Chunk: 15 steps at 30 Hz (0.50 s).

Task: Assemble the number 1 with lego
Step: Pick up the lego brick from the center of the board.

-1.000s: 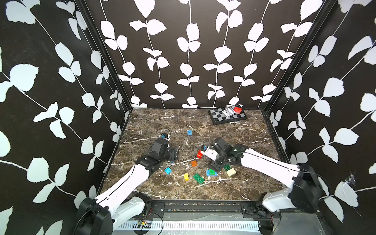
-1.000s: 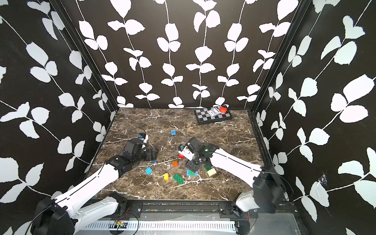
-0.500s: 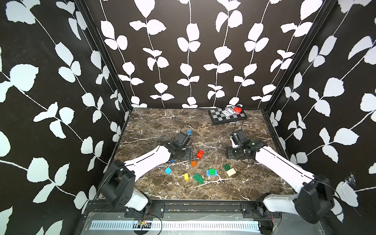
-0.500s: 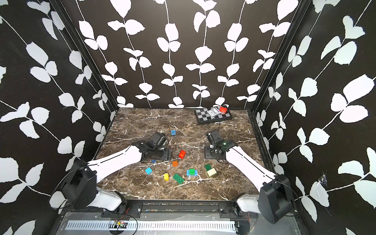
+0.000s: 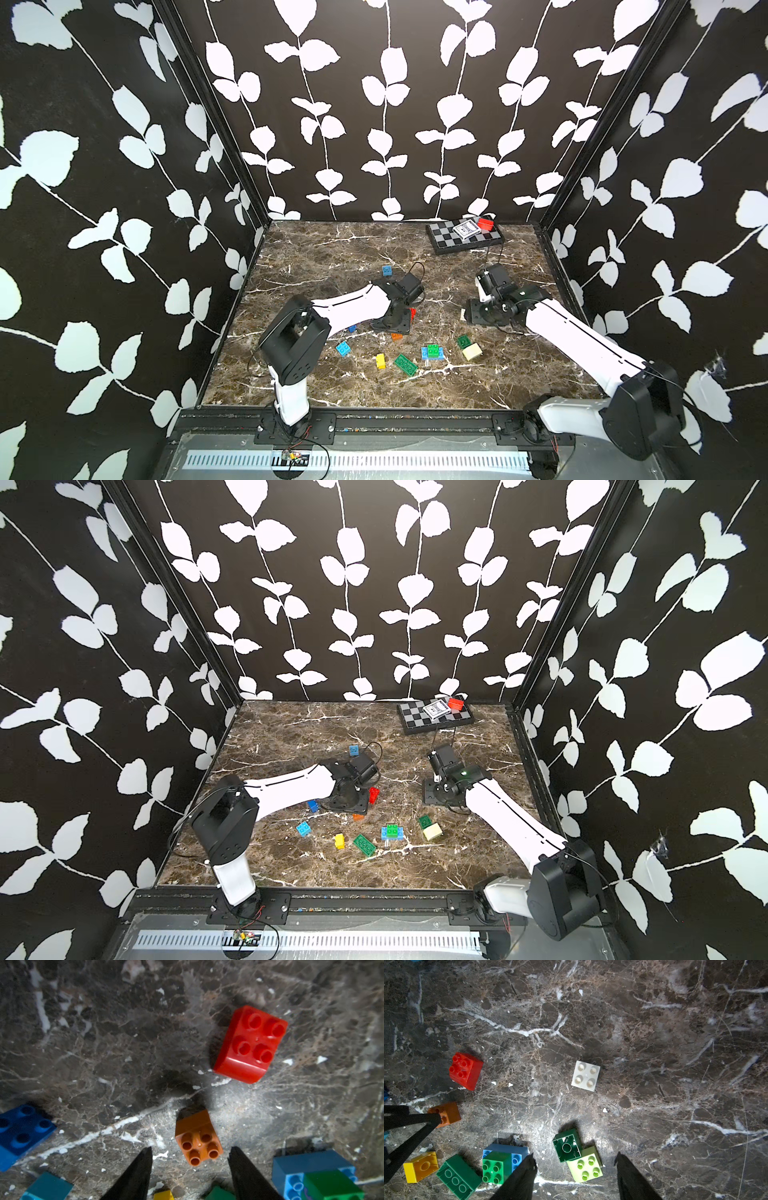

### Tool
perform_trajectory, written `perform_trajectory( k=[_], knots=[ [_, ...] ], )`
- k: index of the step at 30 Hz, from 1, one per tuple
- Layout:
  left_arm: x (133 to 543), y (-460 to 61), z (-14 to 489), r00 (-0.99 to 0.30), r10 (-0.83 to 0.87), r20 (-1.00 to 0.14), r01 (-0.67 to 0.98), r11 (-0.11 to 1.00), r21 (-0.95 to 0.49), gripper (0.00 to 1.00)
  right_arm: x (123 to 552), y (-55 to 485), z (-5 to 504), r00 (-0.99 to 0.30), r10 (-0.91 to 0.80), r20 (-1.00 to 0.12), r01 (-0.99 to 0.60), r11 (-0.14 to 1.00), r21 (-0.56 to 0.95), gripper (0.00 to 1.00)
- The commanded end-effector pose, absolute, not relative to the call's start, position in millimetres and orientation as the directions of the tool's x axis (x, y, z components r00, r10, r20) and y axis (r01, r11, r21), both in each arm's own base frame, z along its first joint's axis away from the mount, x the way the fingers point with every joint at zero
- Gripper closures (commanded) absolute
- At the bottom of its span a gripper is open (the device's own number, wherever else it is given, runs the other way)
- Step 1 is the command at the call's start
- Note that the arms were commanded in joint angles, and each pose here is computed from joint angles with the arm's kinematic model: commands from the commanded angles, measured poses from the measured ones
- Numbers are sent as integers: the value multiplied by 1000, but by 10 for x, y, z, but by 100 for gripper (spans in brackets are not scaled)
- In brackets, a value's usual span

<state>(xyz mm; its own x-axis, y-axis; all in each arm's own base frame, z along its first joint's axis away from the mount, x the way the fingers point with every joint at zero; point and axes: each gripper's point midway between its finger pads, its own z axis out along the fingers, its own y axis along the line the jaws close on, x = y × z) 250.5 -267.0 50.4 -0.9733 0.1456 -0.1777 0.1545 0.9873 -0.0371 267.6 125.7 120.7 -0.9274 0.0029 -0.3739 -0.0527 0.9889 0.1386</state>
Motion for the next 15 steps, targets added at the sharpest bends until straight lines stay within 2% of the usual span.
perform_trajectory(
  k=[1,5,11,15],
  knots=[
    [2460,-2599,550,-981,110,-161,110,994,10,42,2569,1184,1128,-937,-14,-350,-61,991,123,38],
    [2461,-2645,481,-983,101,-154,102,995,-4,41,2566,1192,1137,-936,-13,-351,-63,989,132,38],
    [2525,-2766,481,-980,82,-181,93,994,-56,31,2556,1194,1171,-933,-17,-361,-72,988,138,37],
    [2533,-2779,441,-981,73,-177,84,995,-57,31,2552,1188,1181,-932,-17,-363,-72,988,139,37]
  ],
)
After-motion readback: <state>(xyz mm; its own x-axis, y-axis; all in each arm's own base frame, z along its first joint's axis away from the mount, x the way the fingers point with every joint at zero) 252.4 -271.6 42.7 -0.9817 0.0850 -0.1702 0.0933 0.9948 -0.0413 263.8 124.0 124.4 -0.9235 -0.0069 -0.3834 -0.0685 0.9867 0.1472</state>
